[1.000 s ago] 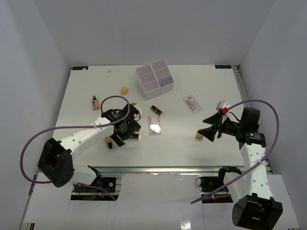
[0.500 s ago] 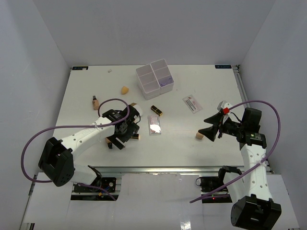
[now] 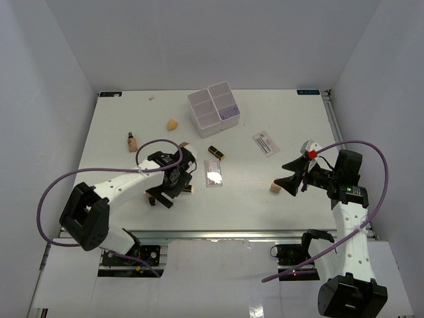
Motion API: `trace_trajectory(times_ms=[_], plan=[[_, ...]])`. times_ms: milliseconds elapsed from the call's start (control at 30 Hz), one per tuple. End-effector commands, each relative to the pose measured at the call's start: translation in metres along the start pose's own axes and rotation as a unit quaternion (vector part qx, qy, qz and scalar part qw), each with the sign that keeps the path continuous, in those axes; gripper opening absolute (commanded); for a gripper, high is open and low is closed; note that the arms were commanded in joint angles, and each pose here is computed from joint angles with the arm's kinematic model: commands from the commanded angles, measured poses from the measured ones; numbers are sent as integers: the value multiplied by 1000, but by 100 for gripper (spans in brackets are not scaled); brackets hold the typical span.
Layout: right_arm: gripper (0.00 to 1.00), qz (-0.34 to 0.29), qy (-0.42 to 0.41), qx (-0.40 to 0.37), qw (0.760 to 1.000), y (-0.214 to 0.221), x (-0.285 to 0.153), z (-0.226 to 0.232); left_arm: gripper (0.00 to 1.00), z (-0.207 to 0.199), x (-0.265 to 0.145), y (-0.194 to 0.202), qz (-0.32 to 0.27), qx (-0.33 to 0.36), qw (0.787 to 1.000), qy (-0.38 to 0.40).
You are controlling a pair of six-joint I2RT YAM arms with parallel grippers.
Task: Organize the makeup
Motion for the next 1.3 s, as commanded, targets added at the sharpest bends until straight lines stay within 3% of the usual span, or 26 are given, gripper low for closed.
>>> trace_trajectory(times_ms=[0, 300, 567, 933, 1067, 1133, 1267], plan=[[72, -6, 1, 0, 1000, -3, -2, 2, 97, -18, 16, 5, -24, -15, 1000, -7], [72, -7, 1, 0, 1000, -2, -2, 3, 92, -50, 31, 11, -31, -19, 999, -3], [72, -6, 1, 2, 1000, -1, -2, 2, 89, -49, 45, 11, -33, -13, 999, -13], [72, 0, 2, 9, 1000, 4, -1, 0, 96, -54, 35, -7, -38, -23, 999, 18], [72, 1, 1, 9, 1000, 4, 0, 0, 96, -54, 20, -11, -31, 38, 997, 60], [72, 1, 1, 10, 1000, 4, -1, 0, 96, -56, 12, -11, -23, 113, 989, 97], [72, 0, 0, 9, 1000, 4, -1, 0, 97, -57, -3, -12, -11, 282, 943, 176]])
Point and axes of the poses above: each gripper's point midway between its finger pads, its own x axis out along the fingers, its own z axis along the line the jaws close on, y = z × x, the point moved 5 cm from there along -x, back along the fingers, and after that the axes turned 13 degrees about -x, right-handed, at the moved point
